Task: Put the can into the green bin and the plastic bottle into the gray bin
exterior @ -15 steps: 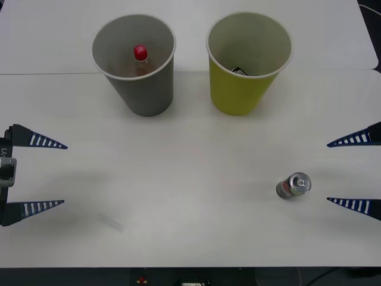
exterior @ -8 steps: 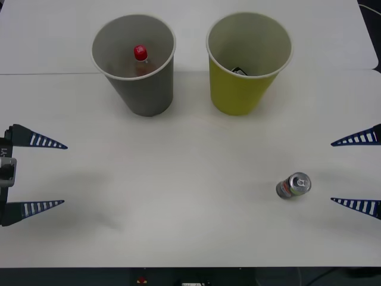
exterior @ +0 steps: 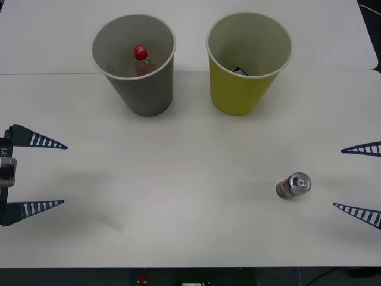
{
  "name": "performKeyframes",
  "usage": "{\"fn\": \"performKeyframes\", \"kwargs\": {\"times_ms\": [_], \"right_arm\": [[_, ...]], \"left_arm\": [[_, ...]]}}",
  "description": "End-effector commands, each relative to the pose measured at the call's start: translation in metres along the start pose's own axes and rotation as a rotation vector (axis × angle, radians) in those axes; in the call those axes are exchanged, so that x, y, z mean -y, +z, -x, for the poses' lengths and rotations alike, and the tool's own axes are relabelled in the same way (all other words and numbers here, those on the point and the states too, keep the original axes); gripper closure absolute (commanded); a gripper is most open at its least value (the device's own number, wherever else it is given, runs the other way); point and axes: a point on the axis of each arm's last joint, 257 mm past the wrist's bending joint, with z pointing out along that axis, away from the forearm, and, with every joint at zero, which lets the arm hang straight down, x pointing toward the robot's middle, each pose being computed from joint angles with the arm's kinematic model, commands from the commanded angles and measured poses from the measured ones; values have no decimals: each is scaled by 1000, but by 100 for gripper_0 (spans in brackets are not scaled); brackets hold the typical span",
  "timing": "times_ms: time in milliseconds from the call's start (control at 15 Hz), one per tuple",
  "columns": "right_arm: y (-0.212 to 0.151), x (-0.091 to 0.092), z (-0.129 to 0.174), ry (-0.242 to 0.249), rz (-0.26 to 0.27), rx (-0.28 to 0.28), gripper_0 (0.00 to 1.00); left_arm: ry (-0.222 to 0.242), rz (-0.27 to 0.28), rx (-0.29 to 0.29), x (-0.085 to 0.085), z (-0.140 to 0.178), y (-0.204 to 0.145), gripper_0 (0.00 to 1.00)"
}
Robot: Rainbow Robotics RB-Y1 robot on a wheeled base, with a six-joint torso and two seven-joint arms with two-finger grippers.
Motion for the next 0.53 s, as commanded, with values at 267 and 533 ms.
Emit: {"fn": "performKeyframes", "kwargs": {"times_ms": [267,533], "right_arm": [[9,-22,-25,141,-51,137,0],[15,-27,-42,140,-66,180,0]], "left_arm": [[0,0,0,0,0,0,0],[0,0,0,0,0,0,0]]}}
